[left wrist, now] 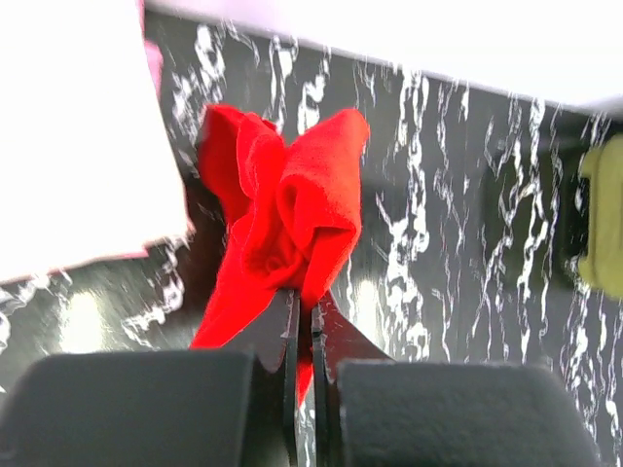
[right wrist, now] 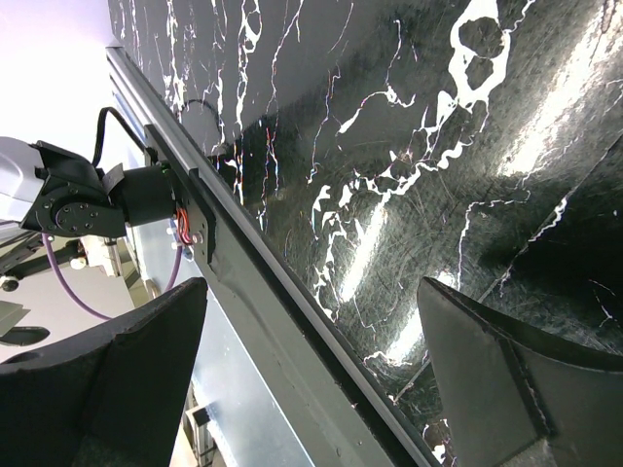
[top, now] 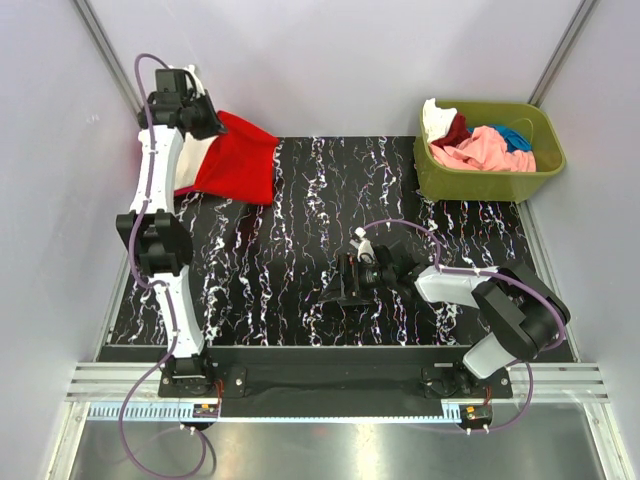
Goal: Fold and stack the t-shirts
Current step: Neatly place the folded tshirt to the corner
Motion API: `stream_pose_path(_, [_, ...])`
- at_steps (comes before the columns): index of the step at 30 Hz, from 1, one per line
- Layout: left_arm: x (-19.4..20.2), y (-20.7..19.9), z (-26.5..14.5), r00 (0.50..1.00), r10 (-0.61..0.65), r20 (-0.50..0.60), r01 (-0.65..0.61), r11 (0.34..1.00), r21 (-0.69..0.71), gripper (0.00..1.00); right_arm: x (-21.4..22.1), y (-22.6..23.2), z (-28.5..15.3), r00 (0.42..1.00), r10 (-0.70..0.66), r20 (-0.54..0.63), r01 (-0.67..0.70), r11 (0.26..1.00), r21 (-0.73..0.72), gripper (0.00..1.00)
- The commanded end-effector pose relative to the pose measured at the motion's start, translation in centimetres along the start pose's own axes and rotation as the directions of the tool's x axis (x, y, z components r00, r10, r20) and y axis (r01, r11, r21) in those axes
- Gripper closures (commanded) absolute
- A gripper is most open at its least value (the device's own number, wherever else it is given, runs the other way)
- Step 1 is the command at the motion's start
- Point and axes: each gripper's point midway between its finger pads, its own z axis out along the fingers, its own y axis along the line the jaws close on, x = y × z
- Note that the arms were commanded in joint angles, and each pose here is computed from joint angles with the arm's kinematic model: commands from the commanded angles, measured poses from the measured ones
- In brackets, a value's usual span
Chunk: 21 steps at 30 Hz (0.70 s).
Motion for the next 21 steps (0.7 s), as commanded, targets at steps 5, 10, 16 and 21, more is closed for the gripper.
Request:
stream_pose_path(5, [-5.8, 0.1, -3.3, 0.986, -0.026, 0.162, 0.015, 0.998, 0.066, 0.99, -1.0, 1.0, 0.1, 0.999, -0.035, 0.038, 0.036, 0.999, -0.032, 0.04])
stream_pose_path(10, [-9.0, -1.5, -5.3, 0.962, -0.02, 0.272, -0.019, 0.99, 0.14, 0.96, -1.0, 1.0, 0.2, 0.999, -0.035, 0.034, 0.036, 0.999, -0.035, 0.04])
stream_pose_path(16, [-12.4, -1.5, -7.2, 0.923, -0.032, 0.384, -0.041, 0.983, 0.181, 0.93, -1.0, 1.0, 0.3, 0.999, -0.032, 0.031, 0.033, 0.999, -0.035, 0.04])
stream_pose_path(21, [-14.2, -1.2, -8.3, 0.897, -0.049, 0.44, -0.044, 0.979, 0.198, 0.93, -1.0, 0.9, 0.4, 0.999, -0.03, 0.026, 0.031, 0.999, -0.036, 0.04])
